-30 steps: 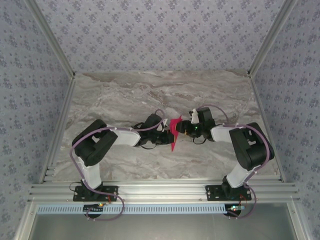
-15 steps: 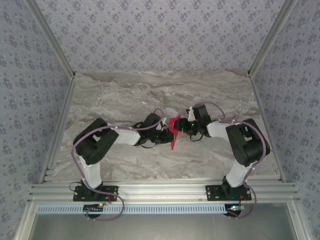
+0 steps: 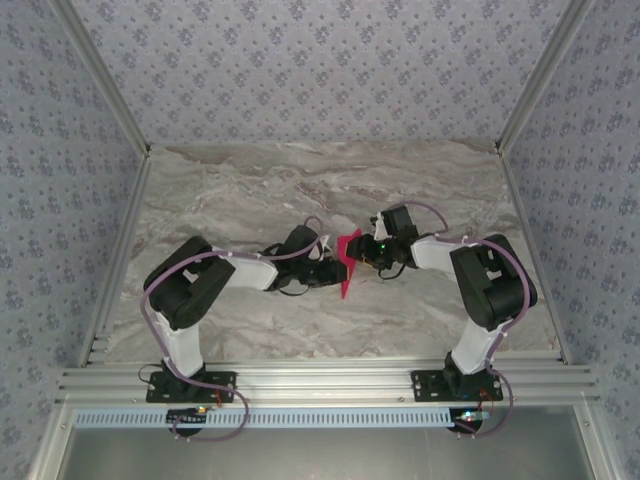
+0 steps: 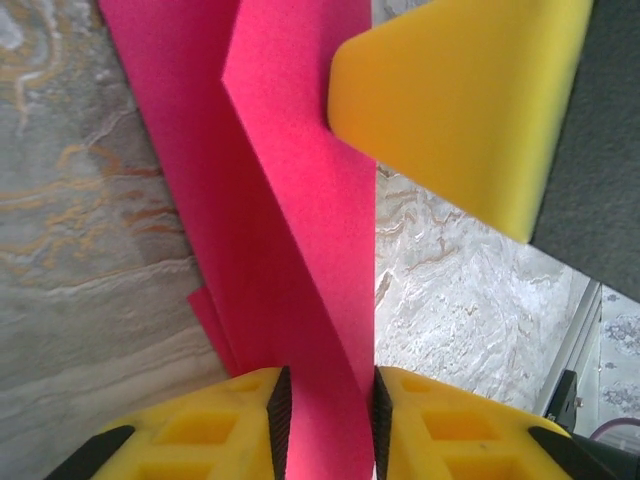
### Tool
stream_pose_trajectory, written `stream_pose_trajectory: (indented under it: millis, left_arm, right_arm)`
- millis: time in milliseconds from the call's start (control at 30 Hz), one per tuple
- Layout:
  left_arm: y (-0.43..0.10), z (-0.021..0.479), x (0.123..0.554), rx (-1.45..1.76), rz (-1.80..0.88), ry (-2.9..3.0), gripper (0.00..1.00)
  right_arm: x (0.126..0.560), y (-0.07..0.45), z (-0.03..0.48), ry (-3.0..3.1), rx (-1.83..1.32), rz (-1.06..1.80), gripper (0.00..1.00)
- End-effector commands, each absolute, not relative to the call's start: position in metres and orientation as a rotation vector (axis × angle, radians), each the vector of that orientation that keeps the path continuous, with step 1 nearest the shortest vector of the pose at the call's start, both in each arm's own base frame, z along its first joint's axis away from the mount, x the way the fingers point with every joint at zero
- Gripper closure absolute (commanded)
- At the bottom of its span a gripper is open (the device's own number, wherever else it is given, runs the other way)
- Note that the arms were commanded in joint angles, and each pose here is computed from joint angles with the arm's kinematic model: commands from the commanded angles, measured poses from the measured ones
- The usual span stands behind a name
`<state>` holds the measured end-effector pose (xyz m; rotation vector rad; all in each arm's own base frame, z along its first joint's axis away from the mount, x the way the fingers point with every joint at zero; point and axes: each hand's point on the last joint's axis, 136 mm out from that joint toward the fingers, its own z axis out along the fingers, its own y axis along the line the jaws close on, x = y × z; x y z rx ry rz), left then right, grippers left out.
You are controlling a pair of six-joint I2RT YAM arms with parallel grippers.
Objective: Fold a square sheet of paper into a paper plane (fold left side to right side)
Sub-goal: Fold the wing for the fifth time at the center of the table.
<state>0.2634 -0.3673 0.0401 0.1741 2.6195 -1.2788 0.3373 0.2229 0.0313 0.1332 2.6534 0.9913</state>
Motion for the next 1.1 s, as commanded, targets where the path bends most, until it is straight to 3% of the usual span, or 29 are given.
stream_pose_trajectory:
  millis: [0, 267, 833, 1067]
  left_arm:
    - [-0.366, 0.067, 0.268, 0.203, -1.327, 2.538, 0.68]
    - [-0.339, 0.079, 0.296, 0.081, -1.345, 2.5, 0.59]
    - [-0.36, 0.067, 0.338, 0.014, -1.495, 2.49, 0.61]
    - [-0.369, 0.06, 0.339, 0.022, -1.525, 2.506, 0.68]
  right_arm:
    - [0.318, 0.208, -0.007, 2.801, 0.193, 0.859, 0.48]
    - [0.318, 0.208, -0.006, 2.801, 0.194, 0.859, 0.48]
    - [0.317, 0.208, -0.005, 2.793, 0.145, 0.855, 0.48]
    - [0.318, 0.209, -0.004, 2.791, 0.145, 0.857, 0.48]
